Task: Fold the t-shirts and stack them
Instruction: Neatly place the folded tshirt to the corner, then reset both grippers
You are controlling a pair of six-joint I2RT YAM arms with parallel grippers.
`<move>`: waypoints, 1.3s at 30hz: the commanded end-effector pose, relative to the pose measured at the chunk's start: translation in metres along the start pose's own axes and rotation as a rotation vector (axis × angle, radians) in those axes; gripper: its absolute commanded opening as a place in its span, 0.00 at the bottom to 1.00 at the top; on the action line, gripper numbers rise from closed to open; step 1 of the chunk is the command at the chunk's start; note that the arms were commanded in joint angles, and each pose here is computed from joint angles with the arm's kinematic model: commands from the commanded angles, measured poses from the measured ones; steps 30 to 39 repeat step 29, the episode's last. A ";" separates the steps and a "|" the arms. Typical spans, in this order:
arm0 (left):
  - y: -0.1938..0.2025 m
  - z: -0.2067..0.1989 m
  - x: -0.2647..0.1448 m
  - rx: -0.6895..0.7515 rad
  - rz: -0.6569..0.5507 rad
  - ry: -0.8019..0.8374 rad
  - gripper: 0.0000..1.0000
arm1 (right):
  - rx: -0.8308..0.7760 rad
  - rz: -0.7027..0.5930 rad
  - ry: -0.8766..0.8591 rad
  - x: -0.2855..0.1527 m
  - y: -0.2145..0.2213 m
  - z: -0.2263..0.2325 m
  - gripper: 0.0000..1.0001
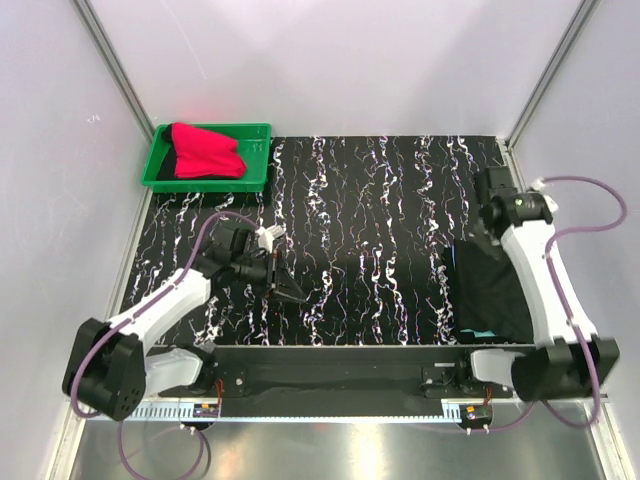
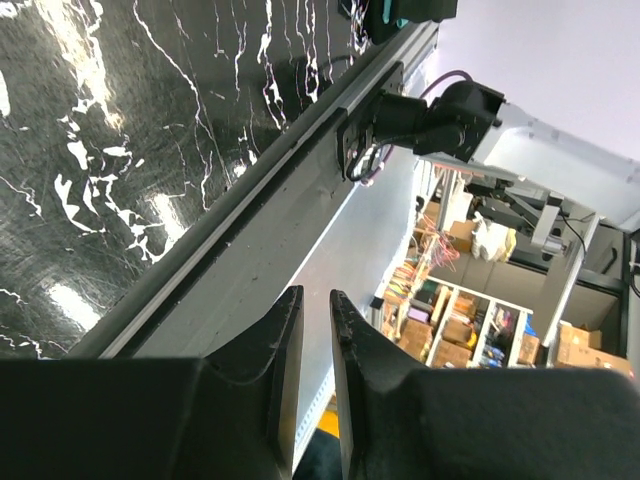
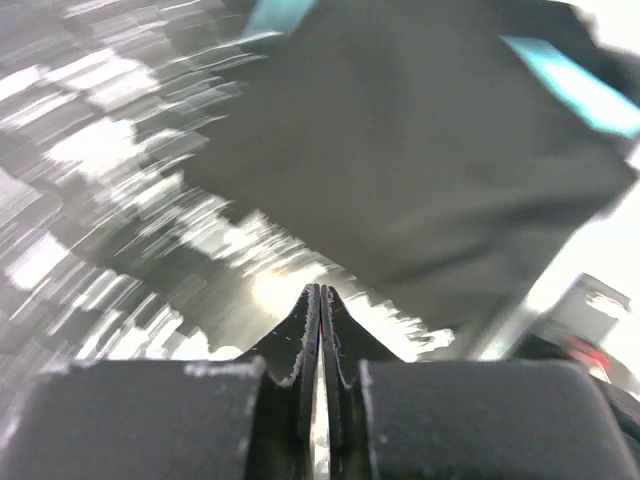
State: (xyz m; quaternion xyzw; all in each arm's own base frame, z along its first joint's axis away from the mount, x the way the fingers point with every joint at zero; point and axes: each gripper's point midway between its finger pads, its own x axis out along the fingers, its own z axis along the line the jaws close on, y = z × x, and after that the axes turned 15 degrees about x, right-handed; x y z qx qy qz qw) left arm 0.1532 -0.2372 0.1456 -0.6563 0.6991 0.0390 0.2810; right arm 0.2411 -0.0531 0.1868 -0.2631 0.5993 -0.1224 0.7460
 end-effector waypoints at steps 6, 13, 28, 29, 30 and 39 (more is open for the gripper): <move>-0.023 -0.013 -0.017 0.123 -0.169 -0.064 0.29 | -0.301 0.364 -0.839 -0.120 0.107 0.079 0.11; -0.019 -0.008 -0.035 0.188 -0.375 -0.135 0.36 | -0.243 0.517 -1.171 -0.135 0.147 0.054 0.57; -0.006 -0.022 -0.058 0.031 -0.826 0.366 0.61 | 0.083 1.069 -1.441 -0.130 0.216 -0.004 1.00; -0.013 -0.027 -0.072 0.004 -0.906 0.419 0.65 | 0.089 1.099 -1.497 -0.142 0.211 -0.008 1.00; -0.013 -0.027 -0.072 0.004 -0.906 0.419 0.65 | 0.089 1.099 -1.497 -0.142 0.211 -0.008 1.00; -0.013 -0.027 -0.072 0.004 -0.906 0.419 0.65 | 0.089 1.099 -1.497 -0.142 0.211 -0.008 1.00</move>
